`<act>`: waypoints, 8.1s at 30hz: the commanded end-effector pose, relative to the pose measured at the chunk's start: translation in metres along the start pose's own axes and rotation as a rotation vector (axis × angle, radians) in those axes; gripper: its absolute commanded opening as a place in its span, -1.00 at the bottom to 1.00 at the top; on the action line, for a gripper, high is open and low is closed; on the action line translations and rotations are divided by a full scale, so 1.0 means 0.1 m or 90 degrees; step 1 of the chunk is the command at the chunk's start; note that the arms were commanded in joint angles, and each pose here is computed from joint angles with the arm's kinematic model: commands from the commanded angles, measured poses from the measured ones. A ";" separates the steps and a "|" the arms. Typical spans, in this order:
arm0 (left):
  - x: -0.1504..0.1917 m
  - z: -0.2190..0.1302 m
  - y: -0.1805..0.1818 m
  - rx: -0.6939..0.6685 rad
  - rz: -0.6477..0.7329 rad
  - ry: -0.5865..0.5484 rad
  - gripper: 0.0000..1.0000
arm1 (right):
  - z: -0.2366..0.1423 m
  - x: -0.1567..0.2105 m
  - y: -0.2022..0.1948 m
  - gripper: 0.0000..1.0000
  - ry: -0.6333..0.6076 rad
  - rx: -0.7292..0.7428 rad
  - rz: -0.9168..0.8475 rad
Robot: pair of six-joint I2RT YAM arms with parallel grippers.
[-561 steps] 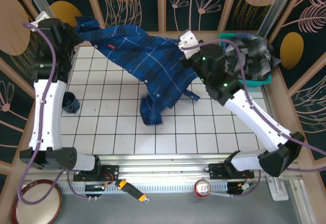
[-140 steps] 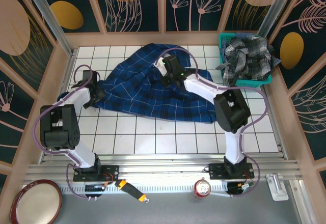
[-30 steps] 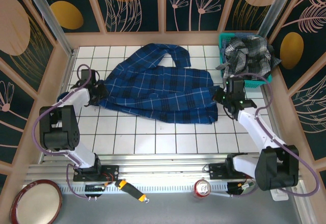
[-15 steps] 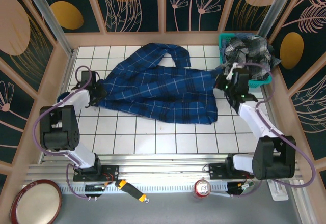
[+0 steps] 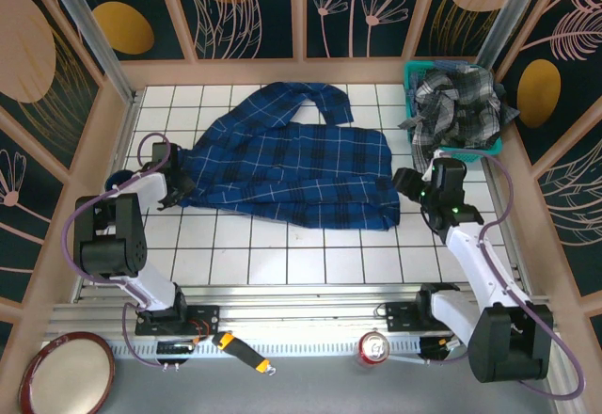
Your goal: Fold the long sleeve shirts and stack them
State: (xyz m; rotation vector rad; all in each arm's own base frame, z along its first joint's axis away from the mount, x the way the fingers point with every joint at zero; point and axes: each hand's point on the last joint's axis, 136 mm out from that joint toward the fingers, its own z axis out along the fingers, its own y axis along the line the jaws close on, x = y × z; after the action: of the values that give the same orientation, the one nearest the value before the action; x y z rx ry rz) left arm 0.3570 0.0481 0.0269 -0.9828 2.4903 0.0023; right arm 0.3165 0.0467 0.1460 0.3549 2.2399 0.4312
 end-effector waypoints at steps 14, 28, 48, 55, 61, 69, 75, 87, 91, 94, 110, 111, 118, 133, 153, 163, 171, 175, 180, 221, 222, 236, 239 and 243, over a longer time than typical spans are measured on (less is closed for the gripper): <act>-0.07 -0.06 0.06 -0.009 -0.005 -0.017 -0.57 | 1.46 0.41 0.40 0.30 0.273 0.144 -0.151; -0.10 -0.09 0.05 -0.007 -0.003 -0.021 -0.59 | 1.49 0.45 0.47 -1.00 0.295 0.159 -0.179; -0.13 -0.12 0.01 0.004 -0.002 -0.026 -0.59 | 1.45 0.83 0.63 -0.05 0.293 0.182 -0.089; -0.13 -0.11 0.01 0.005 -0.001 -0.025 -0.59 | 1.39 0.36 0.80 -0.97 0.218 0.168 -0.114; -0.16 -0.13 -0.01 0.005 -0.002 -0.029 -0.59 | 1.33 0.01 0.93 -1.00 0.179 0.132 -0.118; -0.15 -0.12 -0.02 0.008 -0.002 -0.026 -0.59 | 1.22 0.74 1.65 0.05 0.256 -0.087 -0.267; -0.15 -0.11 -0.03 0.009 0.003 -0.023 -0.59 | 1.37 1.06 1.52 0.38 0.325 -0.106 -0.367; -0.16 -0.10 -0.03 0.006 0.005 -0.023 -0.59 | 1.44 1.27 1.47 -0.76 0.358 -0.157 -0.476; -0.17 -0.12 -0.02 0.005 0.006 -0.027 -0.59 | 1.41 1.20 1.52 -1.00 0.348 -0.173 -0.510; -0.17 -0.12 -0.02 0.003 0.007 -0.027 -0.59 | 1.33 1.12 1.60 -1.00 0.335 -0.200 -0.538; -0.17 -0.14 -0.02 0.006 0.011 -0.030 -0.58 | 1.02 0.74 0.34 0.37 0.308 0.095 -0.297; -0.17 -0.13 -0.03 0.009 0.011 -0.029 -0.59 | 1.01 0.77 0.25 0.38 0.313 0.105 -0.277; -0.18 -0.12 -0.02 0.006 0.012 -0.030 -0.59 | 1.09 0.91 0.00 0.32 0.333 0.098 -0.189; -0.19 -0.11 -0.02 0.002 0.014 -0.029 -0.59 | 1.10 0.43 -0.27 0.25 0.252 0.166 -0.153; -0.19 -0.12 0.00 -0.007 0.014 -0.031 -0.59 | 1.27 0.26 -0.33 0.41 0.231 0.205 -0.242; -0.19 -0.11 -0.01 -0.005 0.015 -0.028 -0.59 | 1.47 0.49 -0.09 0.25 0.256 0.047 -0.213; -0.28 -0.13 -0.09 0.007 0.012 -0.034 -0.59 | 1.25 -0.03 0.16 -0.61 0.142 0.057 -0.253; -0.32 -0.12 -0.18 0.022 0.008 -0.028 -0.60 | 1.23 -0.29 0.29 -0.79 0.109 0.063 -0.307; -0.47 -0.19 -0.26 0.031 0.004 -0.049 -0.65 | 1.07 -0.70 0.48 -1.00 0.020 0.046 -0.360; -0.24 -0.52 -0.89 0.179 0.083 -0.049 -0.50 | 0.96 0.62 1.30 0.98 0.181 0.149 -0.336; -0.19 -0.50 -0.95 0.190 0.094 -0.042 -0.51 | 1.00 0.71 1.30 0.97 0.196 0.150 -0.337; 0.30 0.08 -0.38 0.047 0.076 0.016 -0.60 | 0.65 1.22 0.45 0.93 0.284 0.268 -0.273; 0.30 0.11 -0.35 0.034 0.078 0.017 -0.61 | 0.48 1.21 0.23 0.93 0.273 0.305 -0.237; 0.29 0.14 -0.29 0.020 0.078 0.013 -0.62 | 0.33 1.25 -0.10 0.90 0.267 0.331 -0.140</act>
State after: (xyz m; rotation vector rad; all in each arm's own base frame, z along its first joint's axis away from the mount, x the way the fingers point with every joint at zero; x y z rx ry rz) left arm 0.3674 -0.0041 0.0156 -0.7760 2.5641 -0.0827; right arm 0.2801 0.1254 0.0415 0.0969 2.7445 -0.1616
